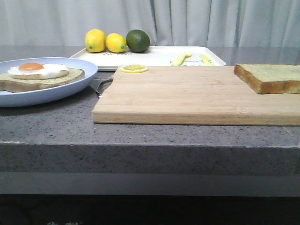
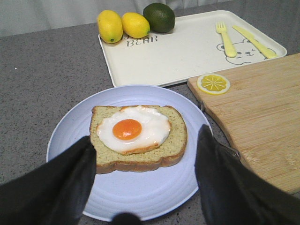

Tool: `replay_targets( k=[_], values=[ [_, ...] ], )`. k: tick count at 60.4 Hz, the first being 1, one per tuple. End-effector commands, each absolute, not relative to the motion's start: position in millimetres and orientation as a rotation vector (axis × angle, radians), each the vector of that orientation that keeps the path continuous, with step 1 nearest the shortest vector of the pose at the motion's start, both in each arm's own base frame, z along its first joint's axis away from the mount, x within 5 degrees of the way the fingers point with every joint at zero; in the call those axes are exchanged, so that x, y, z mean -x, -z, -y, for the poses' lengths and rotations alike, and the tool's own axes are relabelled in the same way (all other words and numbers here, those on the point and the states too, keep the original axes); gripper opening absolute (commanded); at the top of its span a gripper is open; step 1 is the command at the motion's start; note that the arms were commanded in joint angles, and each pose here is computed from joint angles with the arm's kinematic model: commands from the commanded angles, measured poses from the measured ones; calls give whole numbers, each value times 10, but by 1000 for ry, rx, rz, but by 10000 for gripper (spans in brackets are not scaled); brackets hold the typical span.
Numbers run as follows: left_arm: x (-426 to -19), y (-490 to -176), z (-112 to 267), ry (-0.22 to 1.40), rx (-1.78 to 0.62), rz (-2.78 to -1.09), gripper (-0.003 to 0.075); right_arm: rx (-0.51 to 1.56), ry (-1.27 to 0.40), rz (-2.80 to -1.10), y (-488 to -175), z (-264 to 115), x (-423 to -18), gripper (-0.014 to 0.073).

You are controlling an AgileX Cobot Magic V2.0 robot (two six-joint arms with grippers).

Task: Place bread and move sandwich to tray
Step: 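Grasp the plain bread slice edge with the right gripper and lift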

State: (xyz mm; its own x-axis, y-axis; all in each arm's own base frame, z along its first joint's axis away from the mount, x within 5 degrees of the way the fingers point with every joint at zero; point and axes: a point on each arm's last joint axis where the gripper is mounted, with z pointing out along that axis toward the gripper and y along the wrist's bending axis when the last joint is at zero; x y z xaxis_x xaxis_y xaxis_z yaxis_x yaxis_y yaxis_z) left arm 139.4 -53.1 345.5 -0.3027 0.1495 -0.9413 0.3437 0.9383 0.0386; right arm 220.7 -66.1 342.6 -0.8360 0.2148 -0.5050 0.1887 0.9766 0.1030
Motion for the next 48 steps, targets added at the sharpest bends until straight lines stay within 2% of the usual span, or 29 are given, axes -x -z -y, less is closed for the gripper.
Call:
replay_targets(
  k=[1, 13, 32, 48],
  values=[
    [-1403, -3631, 560, 224, -361, -1778, 442, -308, -187, -2526, -3468, 827, -2267, 613],
    [-1402, -3629, 560, 225, -360, -1780, 442, -356, -427, -2502, -3244, 1054, -2457, 613],
    [-1402, -3629, 560, 225, -360, -1780, 442, -230, -851, -2432, -2890, 1035, -2828, 613],
    [-1403, -3634, 561, 226, -360, -1775, 442, -201, -1087, -2387, -2617, 1049, -3002, 613]
  ],
)
